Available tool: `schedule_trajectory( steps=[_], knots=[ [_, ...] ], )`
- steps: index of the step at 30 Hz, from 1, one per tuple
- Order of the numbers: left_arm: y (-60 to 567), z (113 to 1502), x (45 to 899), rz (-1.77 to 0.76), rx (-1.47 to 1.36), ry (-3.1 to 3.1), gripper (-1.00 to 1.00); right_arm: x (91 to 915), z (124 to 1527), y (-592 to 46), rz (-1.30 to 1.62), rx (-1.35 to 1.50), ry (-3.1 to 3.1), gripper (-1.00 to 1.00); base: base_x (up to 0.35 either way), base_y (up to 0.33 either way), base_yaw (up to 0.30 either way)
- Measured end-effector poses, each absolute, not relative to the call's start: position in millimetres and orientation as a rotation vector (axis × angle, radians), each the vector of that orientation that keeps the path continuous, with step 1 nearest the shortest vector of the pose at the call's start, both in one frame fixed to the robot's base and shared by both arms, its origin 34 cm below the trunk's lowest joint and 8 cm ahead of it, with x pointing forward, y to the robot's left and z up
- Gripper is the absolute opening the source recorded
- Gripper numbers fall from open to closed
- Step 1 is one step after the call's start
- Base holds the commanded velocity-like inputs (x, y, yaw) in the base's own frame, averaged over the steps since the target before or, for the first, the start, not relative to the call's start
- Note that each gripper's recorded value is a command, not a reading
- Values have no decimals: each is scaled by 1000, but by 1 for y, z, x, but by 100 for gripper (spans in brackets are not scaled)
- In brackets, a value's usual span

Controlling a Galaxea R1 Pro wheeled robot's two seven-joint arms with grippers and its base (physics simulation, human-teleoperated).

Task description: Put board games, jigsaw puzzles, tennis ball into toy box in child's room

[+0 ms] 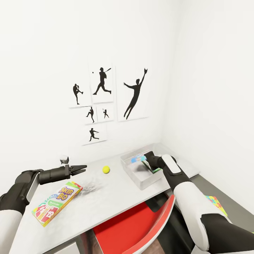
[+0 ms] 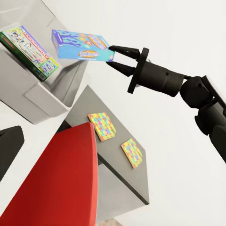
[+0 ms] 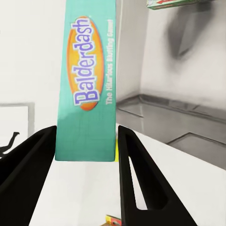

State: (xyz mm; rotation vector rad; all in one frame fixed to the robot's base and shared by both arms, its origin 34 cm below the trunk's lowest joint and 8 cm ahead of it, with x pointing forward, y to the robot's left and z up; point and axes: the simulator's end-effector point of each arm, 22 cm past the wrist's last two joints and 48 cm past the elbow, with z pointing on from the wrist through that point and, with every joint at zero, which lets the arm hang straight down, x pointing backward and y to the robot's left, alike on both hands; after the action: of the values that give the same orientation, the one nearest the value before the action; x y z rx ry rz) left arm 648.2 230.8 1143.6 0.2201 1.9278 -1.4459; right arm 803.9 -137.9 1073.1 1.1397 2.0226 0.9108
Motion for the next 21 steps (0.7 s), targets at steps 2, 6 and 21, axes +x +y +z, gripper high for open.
schedule_trajectory(
  steps=[2,6,21],
  knots=[
    [231,1144,648,-1446,220,1927,100,804,1073,-138,912,1142,2022,-100,0,0,0],
    [231,1144,648,-1447,220,1927,100,803,1072,-137,914,1143,2027,-100,0,0,0],
    [231,1141,649,-1449,216,1930,100,802,1069,-134,899,1151,2049,-100,0,0,199]
  ],
)
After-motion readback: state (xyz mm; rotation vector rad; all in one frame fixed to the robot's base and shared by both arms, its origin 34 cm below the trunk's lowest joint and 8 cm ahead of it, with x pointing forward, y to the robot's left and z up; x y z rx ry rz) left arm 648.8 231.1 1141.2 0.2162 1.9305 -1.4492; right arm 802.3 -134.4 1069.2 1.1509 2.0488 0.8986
